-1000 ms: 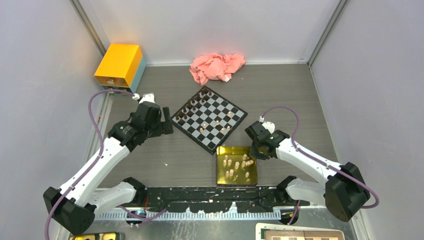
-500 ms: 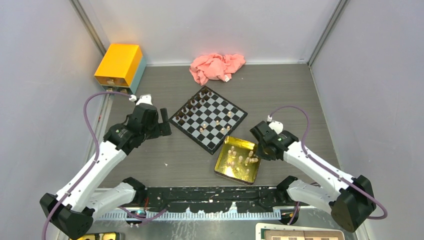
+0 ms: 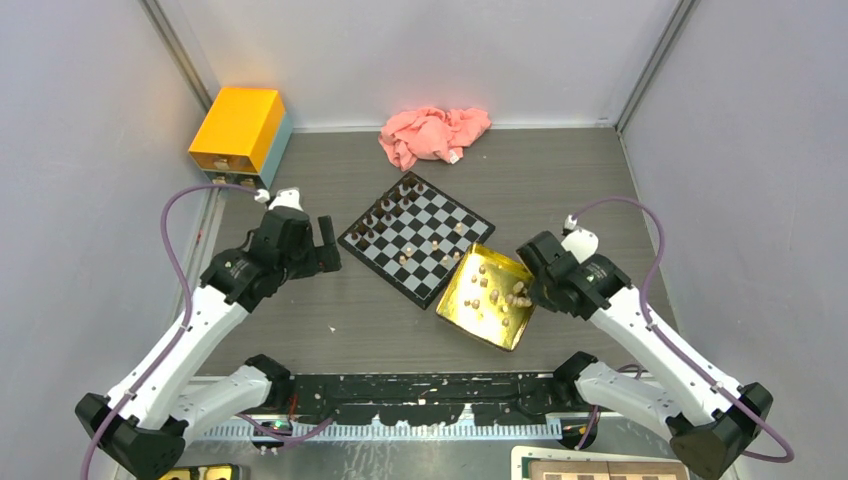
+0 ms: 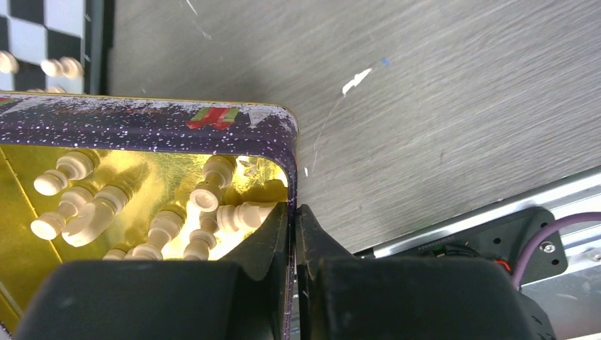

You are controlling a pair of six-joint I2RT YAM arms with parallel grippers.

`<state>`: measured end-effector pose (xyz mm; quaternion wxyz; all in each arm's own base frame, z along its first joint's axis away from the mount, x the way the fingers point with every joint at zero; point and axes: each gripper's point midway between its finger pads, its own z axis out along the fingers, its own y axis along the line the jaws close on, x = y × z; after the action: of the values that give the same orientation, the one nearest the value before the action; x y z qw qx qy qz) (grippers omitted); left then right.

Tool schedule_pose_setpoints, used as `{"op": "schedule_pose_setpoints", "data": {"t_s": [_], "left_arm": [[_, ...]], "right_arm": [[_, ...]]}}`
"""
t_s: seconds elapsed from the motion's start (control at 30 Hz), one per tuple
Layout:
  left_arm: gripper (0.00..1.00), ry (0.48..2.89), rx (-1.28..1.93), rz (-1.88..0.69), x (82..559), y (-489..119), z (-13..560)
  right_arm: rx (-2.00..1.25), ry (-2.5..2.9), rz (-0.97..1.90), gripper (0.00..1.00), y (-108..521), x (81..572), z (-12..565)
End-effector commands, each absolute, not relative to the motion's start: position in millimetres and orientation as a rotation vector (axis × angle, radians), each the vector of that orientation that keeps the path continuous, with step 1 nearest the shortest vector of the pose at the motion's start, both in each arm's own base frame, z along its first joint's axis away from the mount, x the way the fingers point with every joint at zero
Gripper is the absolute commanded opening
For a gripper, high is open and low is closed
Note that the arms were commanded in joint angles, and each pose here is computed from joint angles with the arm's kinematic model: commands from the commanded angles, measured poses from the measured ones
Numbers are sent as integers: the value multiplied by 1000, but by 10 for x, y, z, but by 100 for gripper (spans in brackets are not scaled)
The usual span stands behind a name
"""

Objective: Set up the chess pieces on the board
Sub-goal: Pick up the storage box at the center of the board, then place the storage box at the center of the board.

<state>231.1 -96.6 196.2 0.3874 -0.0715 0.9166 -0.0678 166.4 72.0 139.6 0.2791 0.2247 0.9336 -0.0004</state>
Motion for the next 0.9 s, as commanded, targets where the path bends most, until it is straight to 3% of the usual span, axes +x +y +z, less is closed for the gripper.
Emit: {"op": "schedule_pose_setpoints", "data": {"t_s": [0.0,0.43,0.87], "left_arm": [[100,2274,-156,-221,2384,-1034,2217],[100,2260,-95,-193,2446,-1036,2345],[100,2285,-72,-148,2596,-1087,2284]], "right_arm": [[709,2286,-33,1,600,1979,1906],[741,2166,-81,0,415,2945,2227],[907,2154,-91,1,-123,3825,1833]]}}
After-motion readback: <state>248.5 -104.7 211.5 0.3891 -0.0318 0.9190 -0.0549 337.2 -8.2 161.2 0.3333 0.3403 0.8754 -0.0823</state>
